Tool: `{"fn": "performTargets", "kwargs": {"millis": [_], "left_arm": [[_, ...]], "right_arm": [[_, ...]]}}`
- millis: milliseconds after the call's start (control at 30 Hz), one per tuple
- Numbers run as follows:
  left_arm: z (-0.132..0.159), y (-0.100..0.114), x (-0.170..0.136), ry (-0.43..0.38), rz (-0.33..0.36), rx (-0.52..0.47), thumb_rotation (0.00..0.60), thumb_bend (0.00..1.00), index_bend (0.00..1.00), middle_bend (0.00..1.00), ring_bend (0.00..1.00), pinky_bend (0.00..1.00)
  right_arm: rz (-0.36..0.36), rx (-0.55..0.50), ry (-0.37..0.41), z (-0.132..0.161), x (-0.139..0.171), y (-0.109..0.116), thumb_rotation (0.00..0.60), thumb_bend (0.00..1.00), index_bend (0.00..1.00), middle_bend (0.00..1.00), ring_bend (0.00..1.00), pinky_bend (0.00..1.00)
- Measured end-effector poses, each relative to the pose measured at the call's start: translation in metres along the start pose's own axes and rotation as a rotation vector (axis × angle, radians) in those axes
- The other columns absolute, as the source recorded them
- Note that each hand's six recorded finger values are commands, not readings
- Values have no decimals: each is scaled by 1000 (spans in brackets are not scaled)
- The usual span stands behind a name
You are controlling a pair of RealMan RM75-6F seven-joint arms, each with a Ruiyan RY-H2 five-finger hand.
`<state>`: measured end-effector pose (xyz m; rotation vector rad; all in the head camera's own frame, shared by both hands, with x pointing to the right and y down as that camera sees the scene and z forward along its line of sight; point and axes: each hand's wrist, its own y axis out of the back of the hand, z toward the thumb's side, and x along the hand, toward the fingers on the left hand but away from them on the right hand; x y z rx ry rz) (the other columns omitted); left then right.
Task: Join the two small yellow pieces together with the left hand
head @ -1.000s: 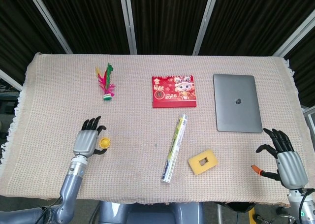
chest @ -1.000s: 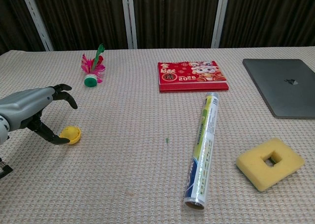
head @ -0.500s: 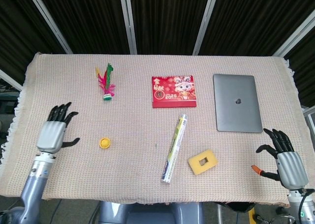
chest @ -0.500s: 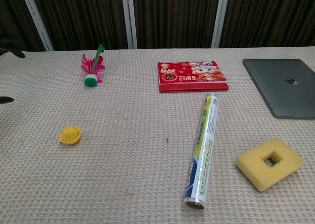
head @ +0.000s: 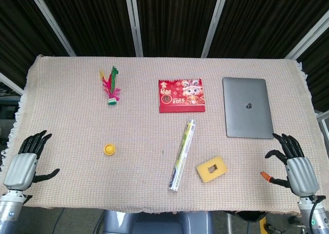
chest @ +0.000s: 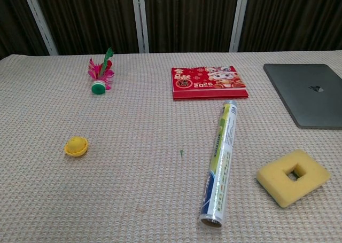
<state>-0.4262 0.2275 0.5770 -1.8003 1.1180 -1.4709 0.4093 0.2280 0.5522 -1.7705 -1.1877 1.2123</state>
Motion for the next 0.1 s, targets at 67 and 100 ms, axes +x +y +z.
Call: {"fn": "performTargets", "kwargs": {"millis": [67,100], "left_arm": [[0,0,0,-2,-1,5,600,131,72,0,0,0],[0,0,0,-5,-2,9,600,130,72,0,0,0]], "right_arm": [[2,-2,-2,0,0,0,600,0,460,74,0,0],[3,-2,-3,-1,0,0,600,0,460,74,0,0]]}}
